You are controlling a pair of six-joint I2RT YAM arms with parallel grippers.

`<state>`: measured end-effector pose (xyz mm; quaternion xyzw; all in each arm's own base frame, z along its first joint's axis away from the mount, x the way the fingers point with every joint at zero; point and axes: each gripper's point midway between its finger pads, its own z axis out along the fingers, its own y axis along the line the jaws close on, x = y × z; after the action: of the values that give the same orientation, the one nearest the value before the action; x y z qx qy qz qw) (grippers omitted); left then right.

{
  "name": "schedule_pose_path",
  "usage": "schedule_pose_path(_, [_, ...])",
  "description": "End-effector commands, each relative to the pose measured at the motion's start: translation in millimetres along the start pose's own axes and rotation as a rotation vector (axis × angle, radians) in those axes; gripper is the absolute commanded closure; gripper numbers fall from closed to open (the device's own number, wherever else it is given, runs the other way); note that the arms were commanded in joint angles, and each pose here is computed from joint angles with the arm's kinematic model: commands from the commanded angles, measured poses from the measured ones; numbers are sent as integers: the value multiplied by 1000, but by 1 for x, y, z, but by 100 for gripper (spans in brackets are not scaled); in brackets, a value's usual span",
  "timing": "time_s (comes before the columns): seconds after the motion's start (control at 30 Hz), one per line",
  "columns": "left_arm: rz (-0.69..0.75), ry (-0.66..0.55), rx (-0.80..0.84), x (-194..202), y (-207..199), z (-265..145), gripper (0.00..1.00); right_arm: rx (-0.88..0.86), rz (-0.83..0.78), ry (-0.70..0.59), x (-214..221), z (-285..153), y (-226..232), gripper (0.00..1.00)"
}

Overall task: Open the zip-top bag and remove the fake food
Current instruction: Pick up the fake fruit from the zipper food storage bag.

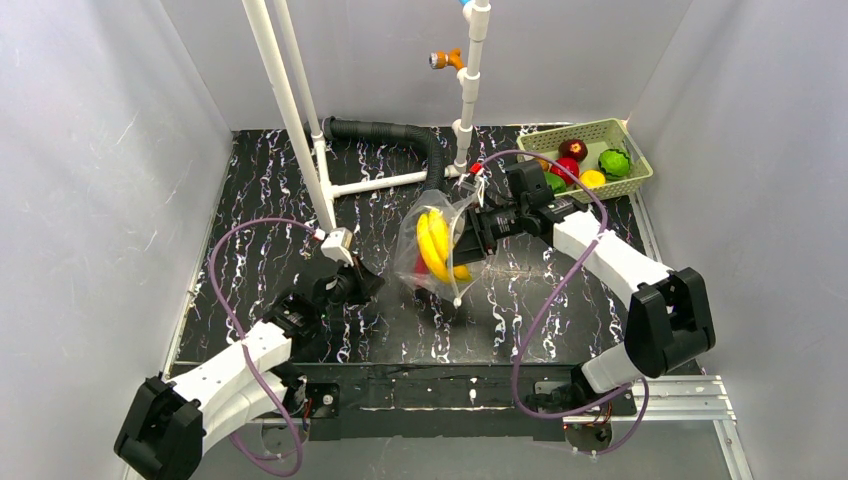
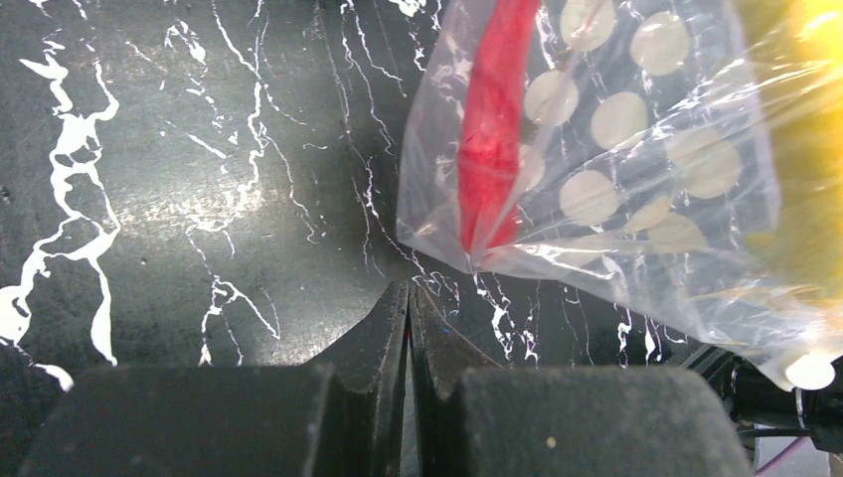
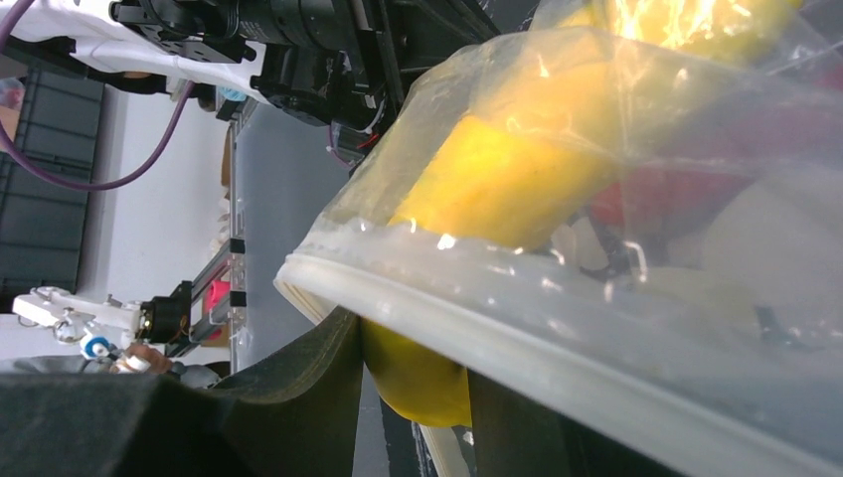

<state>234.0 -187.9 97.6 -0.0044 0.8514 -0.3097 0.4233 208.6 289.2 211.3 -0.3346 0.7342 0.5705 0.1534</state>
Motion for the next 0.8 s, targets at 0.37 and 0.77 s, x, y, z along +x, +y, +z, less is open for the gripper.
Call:
schedule_pose_path(0.37, [130, -7, 494, -11, -109, -26, 45, 64, 94, -82, -3, 6, -20, 99])
schedule_pose_path(0.77, [562, -34, 356, 51, -115, -8, 23, 61, 222, -148, -10, -1, -27, 99])
